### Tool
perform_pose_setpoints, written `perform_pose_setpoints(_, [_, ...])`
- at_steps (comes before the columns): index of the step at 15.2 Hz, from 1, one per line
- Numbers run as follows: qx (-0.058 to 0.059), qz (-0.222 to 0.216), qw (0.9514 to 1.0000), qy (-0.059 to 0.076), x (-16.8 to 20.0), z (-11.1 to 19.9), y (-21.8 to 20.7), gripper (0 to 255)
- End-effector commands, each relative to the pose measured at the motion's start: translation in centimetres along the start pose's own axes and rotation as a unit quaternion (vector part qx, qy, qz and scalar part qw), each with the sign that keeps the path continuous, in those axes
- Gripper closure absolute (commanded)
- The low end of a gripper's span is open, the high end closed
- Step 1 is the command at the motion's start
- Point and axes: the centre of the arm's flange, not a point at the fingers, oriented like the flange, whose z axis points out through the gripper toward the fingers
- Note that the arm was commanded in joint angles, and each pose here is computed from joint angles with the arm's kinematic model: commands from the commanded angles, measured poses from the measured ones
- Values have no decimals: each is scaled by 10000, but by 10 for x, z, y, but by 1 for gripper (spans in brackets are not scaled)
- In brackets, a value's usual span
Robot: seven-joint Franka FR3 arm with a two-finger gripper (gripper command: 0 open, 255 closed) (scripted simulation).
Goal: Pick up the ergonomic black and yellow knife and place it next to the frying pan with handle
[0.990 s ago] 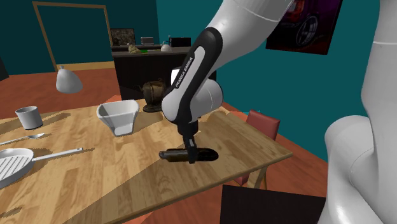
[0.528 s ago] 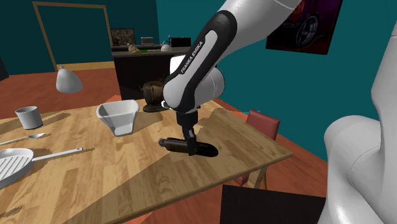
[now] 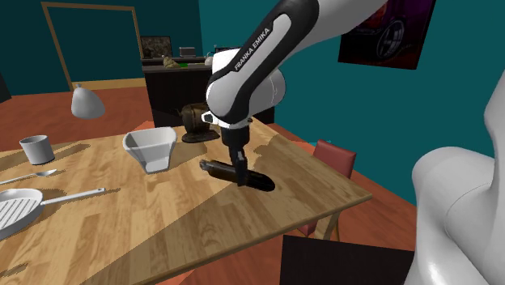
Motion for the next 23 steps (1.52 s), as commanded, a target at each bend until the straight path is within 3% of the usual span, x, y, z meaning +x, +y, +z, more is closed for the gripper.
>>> perform_pose_setpoints(1, [4,3,10000,1,19,-2,5,255])
perform_pose_setpoints(23, [4,3,10000,1,299,-13,81,255])
